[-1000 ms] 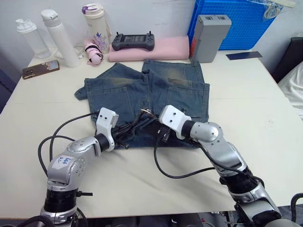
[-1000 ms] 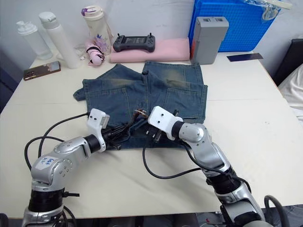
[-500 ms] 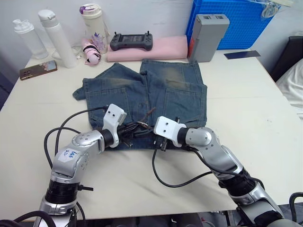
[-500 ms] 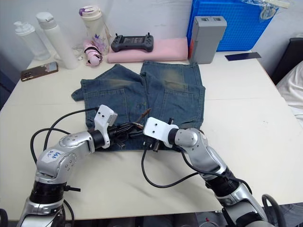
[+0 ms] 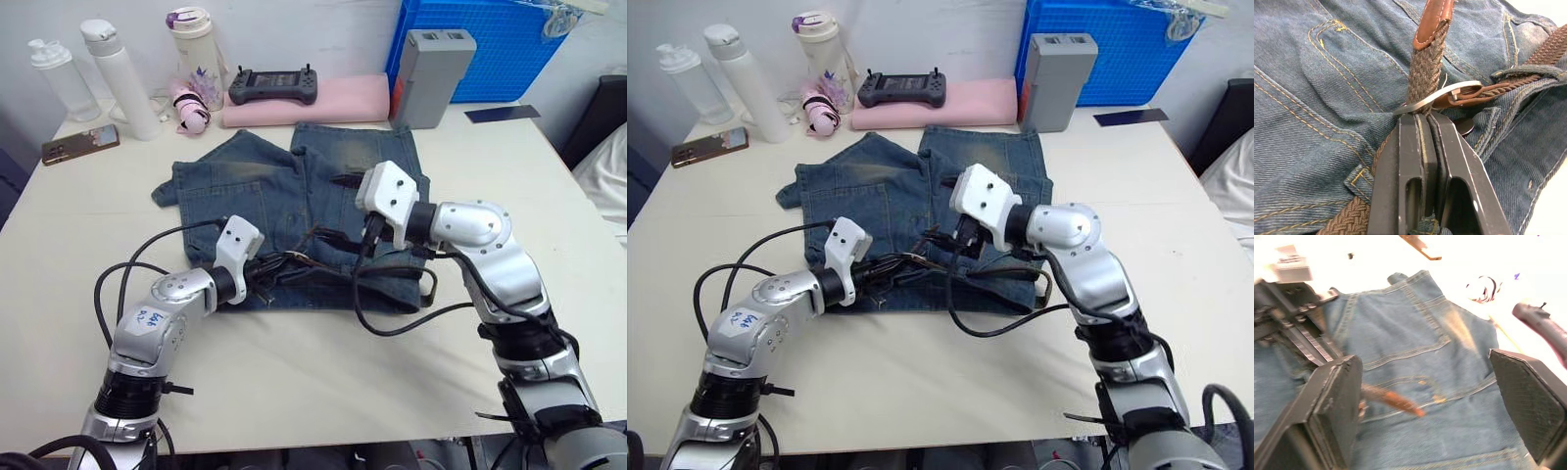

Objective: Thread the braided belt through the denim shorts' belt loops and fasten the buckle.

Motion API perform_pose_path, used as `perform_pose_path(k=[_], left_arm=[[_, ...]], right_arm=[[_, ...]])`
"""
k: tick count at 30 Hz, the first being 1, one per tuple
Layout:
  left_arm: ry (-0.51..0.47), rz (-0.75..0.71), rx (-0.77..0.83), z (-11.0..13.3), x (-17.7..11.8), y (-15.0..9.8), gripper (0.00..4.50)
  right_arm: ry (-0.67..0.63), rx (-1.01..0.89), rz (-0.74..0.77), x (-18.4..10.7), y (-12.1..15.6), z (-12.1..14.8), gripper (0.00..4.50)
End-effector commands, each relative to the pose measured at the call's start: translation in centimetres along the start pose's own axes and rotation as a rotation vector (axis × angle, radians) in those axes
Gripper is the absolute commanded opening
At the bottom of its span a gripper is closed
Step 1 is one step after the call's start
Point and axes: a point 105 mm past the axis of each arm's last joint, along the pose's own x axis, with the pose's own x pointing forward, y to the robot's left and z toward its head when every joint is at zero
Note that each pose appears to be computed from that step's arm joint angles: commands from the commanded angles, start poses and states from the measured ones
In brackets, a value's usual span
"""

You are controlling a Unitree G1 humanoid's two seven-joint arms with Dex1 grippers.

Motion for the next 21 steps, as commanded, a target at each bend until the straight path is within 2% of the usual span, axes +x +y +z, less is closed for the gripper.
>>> perform_pose_path(k=[1, 7, 13, 16, 17, 18, 19, 20, 21], left_arm=[[-0.008, 0.016, 0.105, 0.9, -0.3, 0.3, 0.00], [-0.008, 0.026, 0.174, 1.2, -0.4, 0.4, 0.00], [0.004, 0.026, 0.227, 1.1, -0.4, 0.2, 0.00], [0.005, 0.030, 0.233, 1.0, -0.4, 0.3, 0.00], [0.006, 0.031, 0.235, 1.0, -0.4, 0.3, 0.00], [0.007, 0.032, 0.236, 1.0, -0.4, 0.3, 0.00], [0.006, 0.033, 0.237, 1.0, -0.4, 0.3, 0.00], [0.006, 0.034, 0.238, 1.0, -0.4, 0.3, 0.00], [0.006, 0.035, 0.240, 1.0, -0.4, 0.3, 0.00]], right_arm=[[0.076, -0.263, -0.006, 1.1, 0.4, -1.5, 4.42], [0.100, -0.500, 0.023, 2.6, 1.1, -2.7, 4.42], [0.094, -0.552, 0.051, 3.8, 1.6, -3.0, 4.42], [0.098, -0.547, 0.066, 3.9, 1.9, -3.4, 3.58], [0.096, -0.539, 0.068, 3.9, 2.0, -3.4, 3.00], [0.094, -0.533, 0.069, 3.9, 2.0, -3.4, 2.64], [0.097, -0.529, 0.072, 3.8, 2.1, -3.5, 1.93], [0.100, -0.524, 0.074, 3.8, 2.2, -3.6, 1.63], [0.103, -0.522, 0.077, 3.8, 2.3, -3.7, 1.02]])
